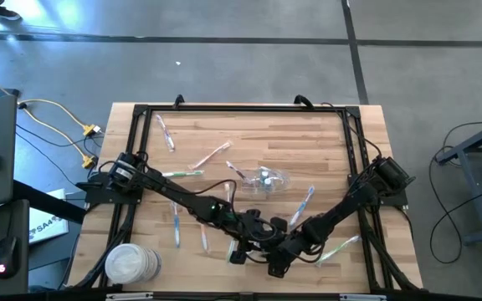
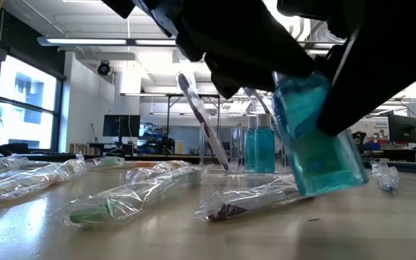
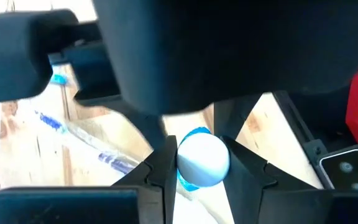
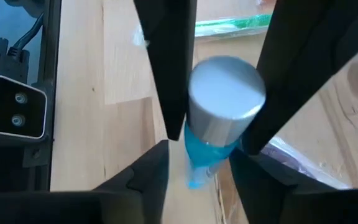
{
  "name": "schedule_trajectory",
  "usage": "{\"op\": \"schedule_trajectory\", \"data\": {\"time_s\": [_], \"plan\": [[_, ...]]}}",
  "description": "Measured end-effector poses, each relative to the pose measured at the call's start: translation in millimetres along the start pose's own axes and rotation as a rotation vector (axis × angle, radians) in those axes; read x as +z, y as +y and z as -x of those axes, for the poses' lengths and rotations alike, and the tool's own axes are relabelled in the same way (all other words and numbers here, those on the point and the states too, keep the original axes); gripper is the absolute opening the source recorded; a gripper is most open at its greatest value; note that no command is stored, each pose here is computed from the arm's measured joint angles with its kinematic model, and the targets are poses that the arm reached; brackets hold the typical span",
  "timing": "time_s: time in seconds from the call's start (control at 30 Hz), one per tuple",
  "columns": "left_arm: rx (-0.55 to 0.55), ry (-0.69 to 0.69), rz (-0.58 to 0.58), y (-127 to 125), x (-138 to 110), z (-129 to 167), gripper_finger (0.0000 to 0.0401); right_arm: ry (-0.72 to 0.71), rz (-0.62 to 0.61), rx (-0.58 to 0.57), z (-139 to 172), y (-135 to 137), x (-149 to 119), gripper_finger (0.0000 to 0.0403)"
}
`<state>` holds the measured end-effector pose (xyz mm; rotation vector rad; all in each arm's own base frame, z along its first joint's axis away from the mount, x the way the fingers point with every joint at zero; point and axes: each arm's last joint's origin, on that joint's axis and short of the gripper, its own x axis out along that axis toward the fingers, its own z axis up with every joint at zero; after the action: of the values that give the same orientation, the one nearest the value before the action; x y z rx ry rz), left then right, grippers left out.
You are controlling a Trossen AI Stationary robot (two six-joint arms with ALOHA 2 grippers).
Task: Pick & Place toothbrushing station
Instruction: Put the blue mouthwash into the wire organizer
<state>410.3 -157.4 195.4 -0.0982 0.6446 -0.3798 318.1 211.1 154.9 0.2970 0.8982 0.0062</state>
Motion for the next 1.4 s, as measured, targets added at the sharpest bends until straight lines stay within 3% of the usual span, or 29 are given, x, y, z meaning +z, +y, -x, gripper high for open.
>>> {"op": "schedule_trajectory", "data": {"time_s": [0.2,0.47,0.77,0.93,1.2,1.4], "plan": [[0.001,-0.004,0.000,0,0,0,0.0093,0.056,-0.016,-0.001,4,-2,-2,0.0202],[0.046,0.052,-0.009,-2,7,13,0.0093,0.137,-0.168,-0.141,33,-4,-15,0.0176],[0.158,0.142,-0.078,-9,42,55,0.0093,0.083,-0.204,-0.150,54,21,-40,0.0134],[0.199,0.152,-0.169,-12,74,83,0.0093,0.013,-0.237,-0.164,61,32,-53,0.0120],[0.243,0.170,-0.173,24,105,114,0.0093,-0.138,-0.281,-0.155,72,48,-69,0.0113],[0.160,0.189,-0.155,70,106,125,0.0093,-0.235,-0.291,-0.105,79,61,-76,0.0112]]}}
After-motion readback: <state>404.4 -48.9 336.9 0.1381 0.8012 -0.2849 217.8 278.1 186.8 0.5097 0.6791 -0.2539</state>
